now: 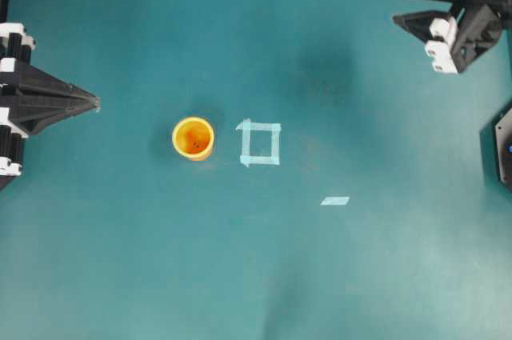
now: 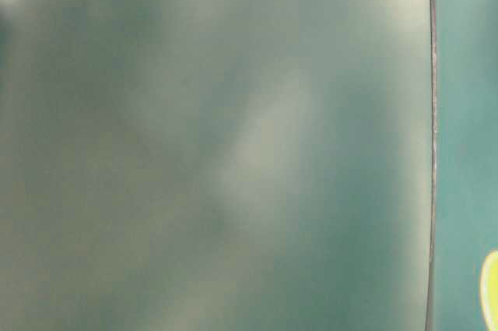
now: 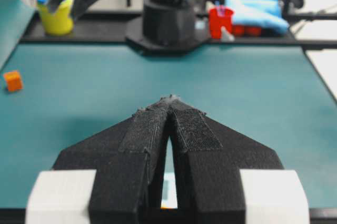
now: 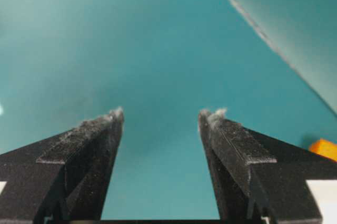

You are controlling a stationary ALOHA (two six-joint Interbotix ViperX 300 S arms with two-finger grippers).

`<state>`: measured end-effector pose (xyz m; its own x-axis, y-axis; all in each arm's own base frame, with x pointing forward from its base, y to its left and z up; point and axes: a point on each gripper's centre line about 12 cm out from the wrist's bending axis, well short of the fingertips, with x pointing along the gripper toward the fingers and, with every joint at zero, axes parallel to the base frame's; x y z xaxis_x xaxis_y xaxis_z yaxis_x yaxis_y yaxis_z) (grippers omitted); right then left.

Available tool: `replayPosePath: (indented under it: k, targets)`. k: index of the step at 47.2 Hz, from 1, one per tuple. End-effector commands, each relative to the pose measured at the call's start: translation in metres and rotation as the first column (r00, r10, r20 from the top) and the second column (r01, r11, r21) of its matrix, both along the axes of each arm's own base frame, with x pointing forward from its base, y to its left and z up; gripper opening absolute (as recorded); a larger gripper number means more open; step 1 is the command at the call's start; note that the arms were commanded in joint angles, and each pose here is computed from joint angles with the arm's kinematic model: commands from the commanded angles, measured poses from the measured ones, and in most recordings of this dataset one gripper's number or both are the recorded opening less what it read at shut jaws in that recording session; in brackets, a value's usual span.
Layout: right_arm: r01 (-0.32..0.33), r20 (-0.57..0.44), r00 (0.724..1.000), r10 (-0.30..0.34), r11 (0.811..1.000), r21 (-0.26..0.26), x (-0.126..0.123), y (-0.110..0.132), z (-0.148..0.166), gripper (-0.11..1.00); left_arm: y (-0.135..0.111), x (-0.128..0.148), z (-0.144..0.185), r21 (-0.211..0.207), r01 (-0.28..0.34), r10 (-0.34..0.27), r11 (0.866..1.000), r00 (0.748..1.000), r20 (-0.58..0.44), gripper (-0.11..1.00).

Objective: Move the block toward the cup with right arm.
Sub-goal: 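Move the right gripper up and right toward the orange cube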

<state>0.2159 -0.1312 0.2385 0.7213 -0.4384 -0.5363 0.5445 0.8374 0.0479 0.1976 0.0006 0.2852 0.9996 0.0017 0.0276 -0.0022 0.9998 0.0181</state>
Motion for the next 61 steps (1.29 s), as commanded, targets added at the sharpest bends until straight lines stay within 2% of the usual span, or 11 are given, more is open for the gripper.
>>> replayPosePath:
  k: [1,16,30,37,44,61]
  targets:
    - [0.019,0.016,1.000,-0.019,1.000,-0.010,0.006,-0.009,0.008,0.62,0.000,0.002,0.011,0.002,-0.001,0.001,1.000,1.000,0.028,0.00]
    - [0.112,-0.054,0.992,-0.110,0.993,0.034,0.015,-0.047,-0.007,0.62,0.000,0.003,0.010,0.002,-0.001,0.001,1.000,1.000,0.017,0.00]
    - [0.193,-0.140,0.974,-0.179,0.977,0.086,0.019,-0.080,-0.022,0.62,0.000,0.003,0.008,0.002,-0.001,0.001,1.000,1.000,0.000,0.00]
    - [0.235,-0.204,0.957,-0.206,0.964,0.127,0.014,-0.091,-0.035,0.62,0.000,0.003,0.007,0.002,-0.001,0.001,1.000,1.000,-0.002,0.00]
    - [0.302,-0.219,0.939,-0.264,0.940,0.160,0.005,-0.103,-0.044,0.62,0.000,0.003,0.007,0.002,-0.001,0.001,1.000,1.000,-0.002,0.00]
    - [0.362,-0.265,0.914,-0.309,0.914,0.183,-0.007,-0.117,-0.060,0.61,0.000,0.003,0.008,0.002,-0.001,0.001,1.000,1.000,0.000,0.00]
